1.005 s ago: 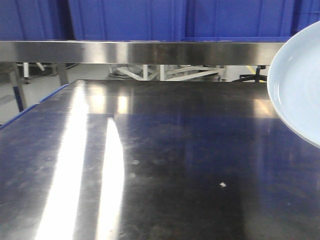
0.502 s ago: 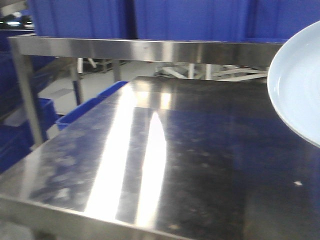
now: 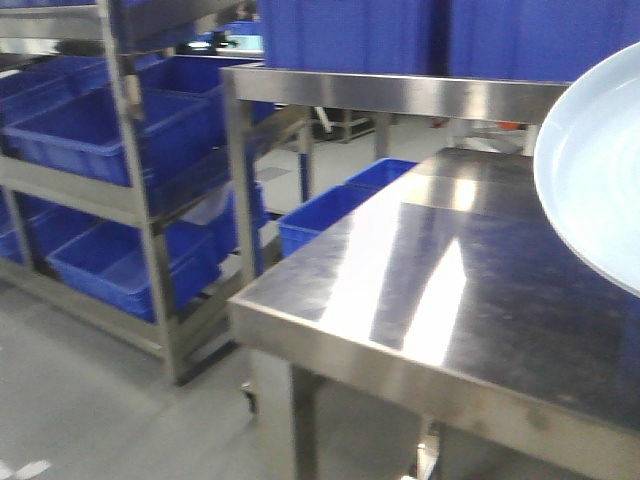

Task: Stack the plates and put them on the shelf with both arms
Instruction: 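Turn the base away from the table holding the plates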

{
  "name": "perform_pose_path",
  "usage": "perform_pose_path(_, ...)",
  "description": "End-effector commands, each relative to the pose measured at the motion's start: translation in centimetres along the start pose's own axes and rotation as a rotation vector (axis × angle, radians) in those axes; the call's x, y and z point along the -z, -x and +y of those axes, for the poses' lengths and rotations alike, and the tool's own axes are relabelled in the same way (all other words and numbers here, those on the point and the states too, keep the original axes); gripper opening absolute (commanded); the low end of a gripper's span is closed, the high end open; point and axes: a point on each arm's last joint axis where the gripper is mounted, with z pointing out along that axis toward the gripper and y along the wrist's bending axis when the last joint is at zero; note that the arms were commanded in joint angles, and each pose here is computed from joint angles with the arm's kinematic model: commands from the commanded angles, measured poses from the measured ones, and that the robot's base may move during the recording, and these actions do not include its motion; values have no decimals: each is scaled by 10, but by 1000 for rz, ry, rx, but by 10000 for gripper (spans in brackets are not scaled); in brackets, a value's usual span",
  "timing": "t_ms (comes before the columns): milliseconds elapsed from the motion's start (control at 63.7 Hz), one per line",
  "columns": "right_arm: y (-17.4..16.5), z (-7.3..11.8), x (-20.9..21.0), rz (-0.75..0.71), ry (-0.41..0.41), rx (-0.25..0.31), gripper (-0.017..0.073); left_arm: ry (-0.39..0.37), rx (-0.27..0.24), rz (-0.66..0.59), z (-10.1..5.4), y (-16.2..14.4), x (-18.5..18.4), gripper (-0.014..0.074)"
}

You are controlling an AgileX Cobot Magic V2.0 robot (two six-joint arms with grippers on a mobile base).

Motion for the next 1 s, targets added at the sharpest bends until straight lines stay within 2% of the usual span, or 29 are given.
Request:
perform_pose_path(0,18,2,4,-127,14,7,57,-23,2,-97,-3,14,5,94)
perform_pose_path(989,18,2,4,-127,14,7,57,-23,2,-97,-3,14,5,94)
